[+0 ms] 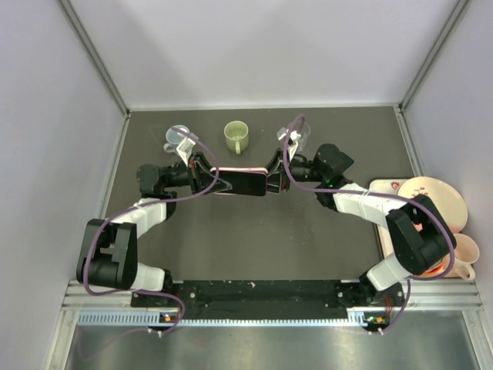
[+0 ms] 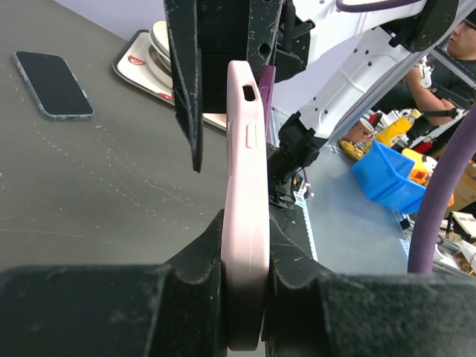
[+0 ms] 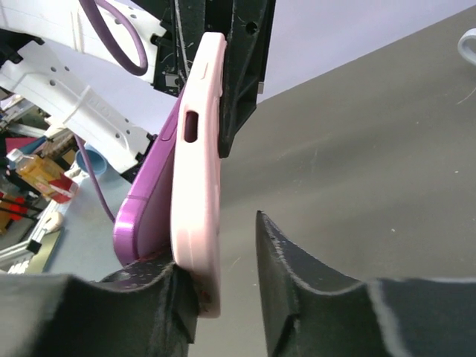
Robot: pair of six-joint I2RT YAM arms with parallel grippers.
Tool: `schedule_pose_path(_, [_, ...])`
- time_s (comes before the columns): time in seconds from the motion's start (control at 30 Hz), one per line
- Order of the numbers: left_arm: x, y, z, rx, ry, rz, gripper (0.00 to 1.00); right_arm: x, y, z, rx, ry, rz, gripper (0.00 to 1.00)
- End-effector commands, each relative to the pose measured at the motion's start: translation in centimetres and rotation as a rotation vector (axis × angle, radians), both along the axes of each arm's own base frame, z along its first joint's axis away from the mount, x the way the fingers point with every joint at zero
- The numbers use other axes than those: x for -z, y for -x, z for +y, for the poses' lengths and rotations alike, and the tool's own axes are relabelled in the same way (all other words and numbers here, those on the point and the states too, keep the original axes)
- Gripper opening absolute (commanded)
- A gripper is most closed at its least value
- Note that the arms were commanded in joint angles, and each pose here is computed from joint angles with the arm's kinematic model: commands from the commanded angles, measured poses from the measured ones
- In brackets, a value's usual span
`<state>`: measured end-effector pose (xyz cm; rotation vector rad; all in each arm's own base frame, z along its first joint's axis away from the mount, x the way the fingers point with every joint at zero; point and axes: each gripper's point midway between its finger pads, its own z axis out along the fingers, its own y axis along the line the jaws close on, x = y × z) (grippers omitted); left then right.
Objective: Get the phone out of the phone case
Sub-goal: Remove the phone case from the phone.
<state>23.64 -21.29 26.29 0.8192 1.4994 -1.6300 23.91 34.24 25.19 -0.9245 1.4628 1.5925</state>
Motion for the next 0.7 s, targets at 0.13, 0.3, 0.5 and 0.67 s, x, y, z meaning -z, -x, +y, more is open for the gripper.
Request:
schedule_pose_path(0.13, [-4.4,-3.2,0.2,-0.193,0.159,-0.226,0.0,-2.4,5.1,1.5,-0.194,-0.082,-0.116,0.17])
schedule_pose_path(0.3, [-4.1,-3.8,0.2,-0.22,0.152,-0.213,0.01,-2.3,5.3,1.6,-0.206,-0.081,-0.096,0.03])
schedule_pose_path(0.5, [-3.2,-5.2,0.4,-0.264,0.131,-0.173,0.21,-2.0,5.2,1.7,-0.205,-0.069,-0.062,0.0])
schedule_pose_path(0.67, [-2.7,-5.8,0.5,-0.273,0.117,-0.142,0.41,-1.8,5.0,1.9,-0.211,-0.049,-0.001,0.0])
